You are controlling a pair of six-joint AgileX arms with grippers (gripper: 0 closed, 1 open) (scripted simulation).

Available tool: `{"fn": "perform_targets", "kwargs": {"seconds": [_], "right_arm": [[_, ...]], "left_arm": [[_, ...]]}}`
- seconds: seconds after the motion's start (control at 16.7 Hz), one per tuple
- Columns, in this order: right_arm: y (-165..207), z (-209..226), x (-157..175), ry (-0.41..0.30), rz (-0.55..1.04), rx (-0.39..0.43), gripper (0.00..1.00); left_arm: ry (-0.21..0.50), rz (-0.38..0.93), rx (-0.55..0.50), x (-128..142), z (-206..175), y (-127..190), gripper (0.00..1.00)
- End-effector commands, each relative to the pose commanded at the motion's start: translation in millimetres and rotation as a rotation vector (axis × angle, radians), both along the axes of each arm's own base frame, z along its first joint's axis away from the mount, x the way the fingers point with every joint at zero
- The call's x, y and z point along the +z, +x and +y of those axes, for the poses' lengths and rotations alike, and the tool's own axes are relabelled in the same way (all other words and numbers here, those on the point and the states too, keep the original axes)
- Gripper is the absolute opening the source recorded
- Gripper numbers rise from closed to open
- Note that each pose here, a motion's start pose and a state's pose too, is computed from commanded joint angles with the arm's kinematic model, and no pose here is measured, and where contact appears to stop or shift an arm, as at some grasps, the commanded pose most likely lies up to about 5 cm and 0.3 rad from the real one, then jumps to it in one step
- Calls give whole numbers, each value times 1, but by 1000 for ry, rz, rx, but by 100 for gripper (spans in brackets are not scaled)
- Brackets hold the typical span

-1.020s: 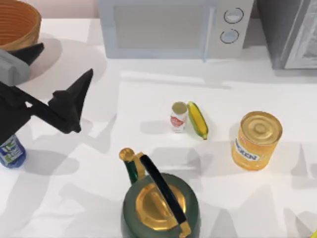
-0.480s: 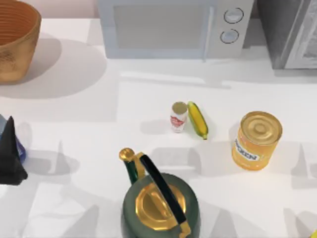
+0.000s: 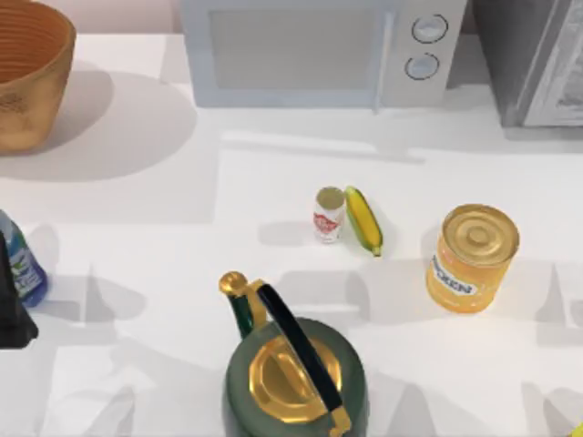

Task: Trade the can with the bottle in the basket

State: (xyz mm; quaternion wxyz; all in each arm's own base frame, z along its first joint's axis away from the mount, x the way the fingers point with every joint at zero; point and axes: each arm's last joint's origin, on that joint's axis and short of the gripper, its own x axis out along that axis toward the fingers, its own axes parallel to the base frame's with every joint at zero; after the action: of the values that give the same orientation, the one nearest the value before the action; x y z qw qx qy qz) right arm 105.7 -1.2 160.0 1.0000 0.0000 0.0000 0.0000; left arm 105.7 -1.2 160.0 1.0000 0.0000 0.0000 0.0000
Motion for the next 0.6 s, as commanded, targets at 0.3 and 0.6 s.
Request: {"fn": "perform_targets", "kwargs": {"seconds": [0.3, 0.6], "right_arm": [[0, 0, 0, 0, 0, 0, 100], [0, 0, 0, 0, 0, 0, 100]], "left_arm": [[2, 4, 6, 0, 1, 4, 100], [7, 50, 9, -8, 5, 23, 100]]}}
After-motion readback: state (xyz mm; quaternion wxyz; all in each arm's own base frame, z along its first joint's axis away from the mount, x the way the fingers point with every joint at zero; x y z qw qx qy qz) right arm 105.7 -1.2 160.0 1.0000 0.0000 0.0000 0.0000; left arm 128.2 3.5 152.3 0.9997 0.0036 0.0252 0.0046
